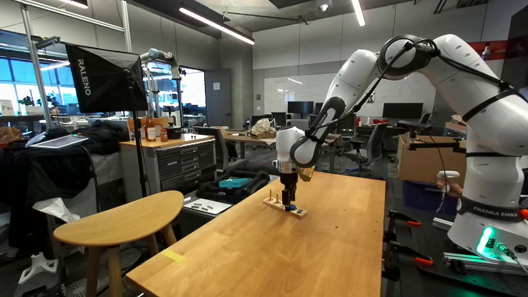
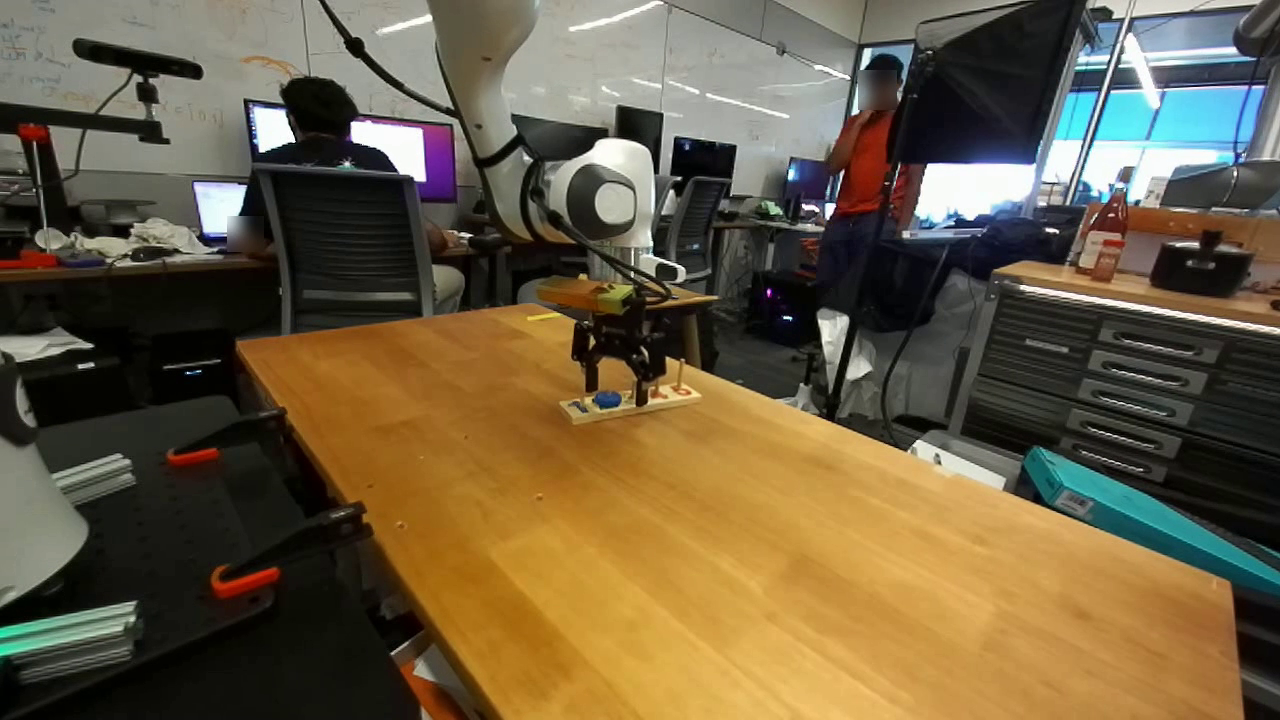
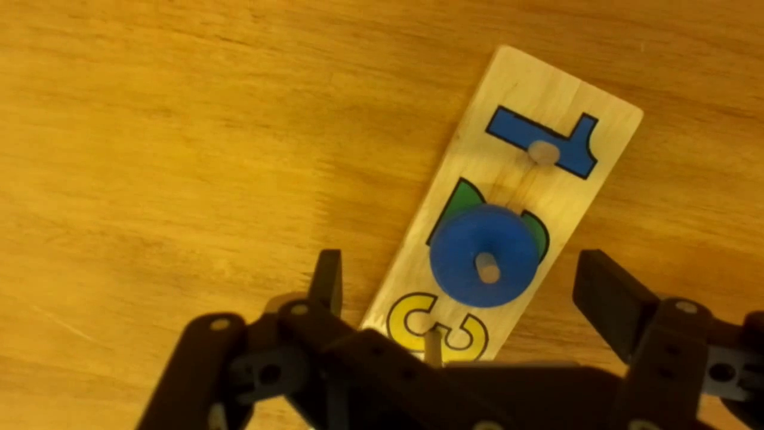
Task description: Pick up the blue object from the wooden holder and put it on the table.
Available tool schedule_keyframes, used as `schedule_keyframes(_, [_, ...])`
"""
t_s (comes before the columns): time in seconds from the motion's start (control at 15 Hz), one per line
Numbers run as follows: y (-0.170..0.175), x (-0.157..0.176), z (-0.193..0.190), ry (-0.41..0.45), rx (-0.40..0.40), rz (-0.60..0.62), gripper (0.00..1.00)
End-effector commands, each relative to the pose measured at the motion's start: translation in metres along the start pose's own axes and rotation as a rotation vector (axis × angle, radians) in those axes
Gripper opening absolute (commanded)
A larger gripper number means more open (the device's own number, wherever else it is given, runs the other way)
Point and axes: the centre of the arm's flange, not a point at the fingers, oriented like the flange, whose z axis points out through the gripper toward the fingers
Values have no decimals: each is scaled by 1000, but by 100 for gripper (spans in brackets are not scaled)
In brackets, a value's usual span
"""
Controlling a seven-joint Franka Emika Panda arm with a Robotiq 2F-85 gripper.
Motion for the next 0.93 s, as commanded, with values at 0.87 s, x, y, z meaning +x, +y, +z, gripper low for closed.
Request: schedule_keyframes(0.87, [-6, -5, -22, 2, 15, -4, 100])
